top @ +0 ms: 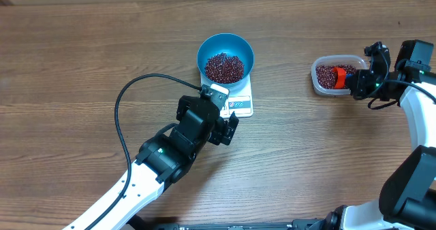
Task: Scoop item into bowl and weigh 150g on scale
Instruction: 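Lower the red scoop into the beans with the right gripper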
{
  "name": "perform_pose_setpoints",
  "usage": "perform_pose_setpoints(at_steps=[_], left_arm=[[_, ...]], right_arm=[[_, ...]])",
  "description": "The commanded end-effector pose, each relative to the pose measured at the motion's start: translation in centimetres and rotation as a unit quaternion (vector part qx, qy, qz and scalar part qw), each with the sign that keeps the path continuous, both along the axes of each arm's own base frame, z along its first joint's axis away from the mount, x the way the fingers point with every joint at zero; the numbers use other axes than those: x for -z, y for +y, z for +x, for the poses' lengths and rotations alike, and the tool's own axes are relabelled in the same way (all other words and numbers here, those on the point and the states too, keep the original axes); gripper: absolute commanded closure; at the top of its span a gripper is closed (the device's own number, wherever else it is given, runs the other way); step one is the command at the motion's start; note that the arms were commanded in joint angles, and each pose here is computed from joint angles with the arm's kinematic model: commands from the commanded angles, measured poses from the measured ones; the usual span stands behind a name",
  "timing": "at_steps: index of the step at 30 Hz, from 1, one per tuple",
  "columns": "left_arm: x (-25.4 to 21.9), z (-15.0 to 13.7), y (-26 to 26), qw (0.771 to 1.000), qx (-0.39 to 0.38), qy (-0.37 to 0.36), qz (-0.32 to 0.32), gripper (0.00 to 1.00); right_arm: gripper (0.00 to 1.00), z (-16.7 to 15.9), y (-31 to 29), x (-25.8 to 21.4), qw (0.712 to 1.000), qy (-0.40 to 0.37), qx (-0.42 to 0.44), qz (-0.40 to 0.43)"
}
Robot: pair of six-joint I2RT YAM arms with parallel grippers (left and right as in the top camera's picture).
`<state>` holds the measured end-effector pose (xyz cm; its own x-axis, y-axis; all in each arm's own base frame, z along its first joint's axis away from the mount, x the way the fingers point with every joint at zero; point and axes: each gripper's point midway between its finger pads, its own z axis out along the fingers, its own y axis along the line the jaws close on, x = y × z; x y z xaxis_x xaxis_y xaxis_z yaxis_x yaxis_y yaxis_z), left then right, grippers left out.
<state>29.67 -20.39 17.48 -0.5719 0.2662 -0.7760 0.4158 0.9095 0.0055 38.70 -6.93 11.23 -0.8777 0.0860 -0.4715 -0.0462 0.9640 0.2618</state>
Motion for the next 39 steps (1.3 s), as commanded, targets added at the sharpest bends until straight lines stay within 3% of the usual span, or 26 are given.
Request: perform_pose_setpoints(at_steps=[1,12,30,39], left_arm=[[-1.7,-0.1,0.1,1.000,0.006,-0.021,-0.013,0.00],[-3.4,-0.5,0.5,0.999,0.009,-0.041,-0.024,0.00],[-4.4,-0.8,0.8,0.998,0.008,-0.052,-0.032,0.01],[-4.4,-0.9,0.8,0.998,0.008,-0.052,-0.032,0.00]], right_arm=[[0.96,0.5,0.2,-0.2,1.000,-0.005,-0.007,0.008],[0.96,0.4,0.4,-0.2,1.000,-0.004,-0.009,0.012],[0.96,0.7,3.4,1.1,0.992,0.013,-0.023,0.127],[0.96,0.6,3.0,1.0,0.989,0.012,-0.011,0.146]])
